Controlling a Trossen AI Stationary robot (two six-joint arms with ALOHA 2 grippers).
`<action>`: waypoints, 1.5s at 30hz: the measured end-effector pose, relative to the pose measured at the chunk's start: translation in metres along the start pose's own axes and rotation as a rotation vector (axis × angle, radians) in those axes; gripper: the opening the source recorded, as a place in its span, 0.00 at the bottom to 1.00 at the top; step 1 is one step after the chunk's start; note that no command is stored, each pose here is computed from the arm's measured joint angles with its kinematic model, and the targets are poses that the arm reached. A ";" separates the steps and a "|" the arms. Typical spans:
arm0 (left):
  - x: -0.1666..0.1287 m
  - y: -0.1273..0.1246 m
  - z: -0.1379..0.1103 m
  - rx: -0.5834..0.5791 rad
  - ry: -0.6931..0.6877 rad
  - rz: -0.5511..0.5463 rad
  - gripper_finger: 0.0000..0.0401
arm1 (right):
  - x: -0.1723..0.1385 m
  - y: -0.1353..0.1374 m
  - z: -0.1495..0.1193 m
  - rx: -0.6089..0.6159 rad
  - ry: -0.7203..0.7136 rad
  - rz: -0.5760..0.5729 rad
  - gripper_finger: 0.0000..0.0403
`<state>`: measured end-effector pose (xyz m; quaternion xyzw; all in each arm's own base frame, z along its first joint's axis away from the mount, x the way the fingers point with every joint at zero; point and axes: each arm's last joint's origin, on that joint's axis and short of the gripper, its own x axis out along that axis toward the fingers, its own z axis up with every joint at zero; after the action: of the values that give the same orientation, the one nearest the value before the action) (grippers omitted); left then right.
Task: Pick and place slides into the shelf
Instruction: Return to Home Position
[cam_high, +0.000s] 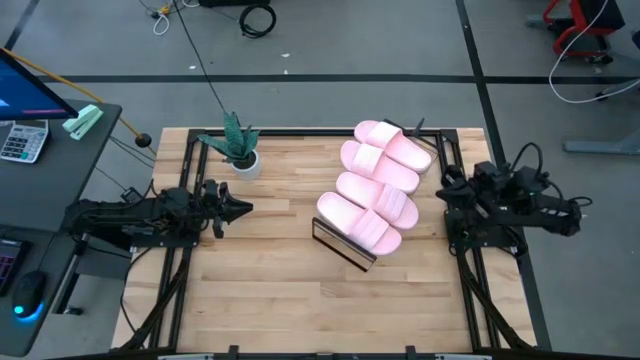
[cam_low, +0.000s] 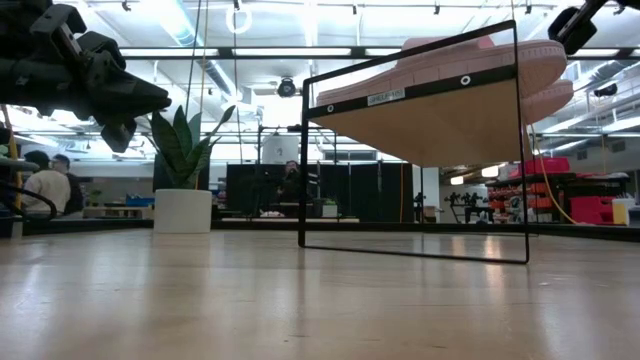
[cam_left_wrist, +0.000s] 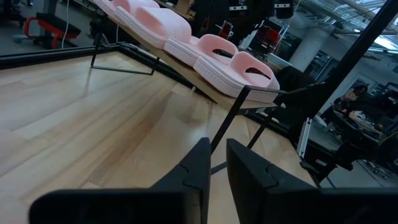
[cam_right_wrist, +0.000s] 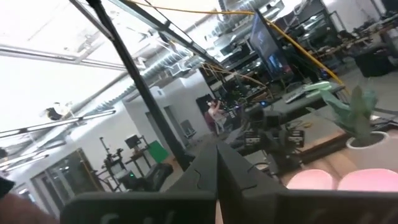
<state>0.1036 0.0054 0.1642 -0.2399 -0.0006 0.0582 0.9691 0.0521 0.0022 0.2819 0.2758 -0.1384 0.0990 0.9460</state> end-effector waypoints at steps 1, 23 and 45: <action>0.000 0.000 0.000 0.000 0.001 0.000 0.15 | 0.000 0.001 0.000 0.002 -0.001 0.010 0.00; 0.000 0.000 0.000 0.000 0.001 0.000 0.15 | 0.000 -0.002 0.000 -0.190 -0.040 -0.107 0.00; 0.000 0.000 0.000 0.000 0.000 0.000 0.15 | 0.011 -0.042 -0.056 -0.285 -0.144 -0.127 0.00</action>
<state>0.1036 0.0054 0.1642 -0.2399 -0.0005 0.0583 0.9690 0.0850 -0.0008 0.2188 0.1533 -0.2008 -0.0018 0.9676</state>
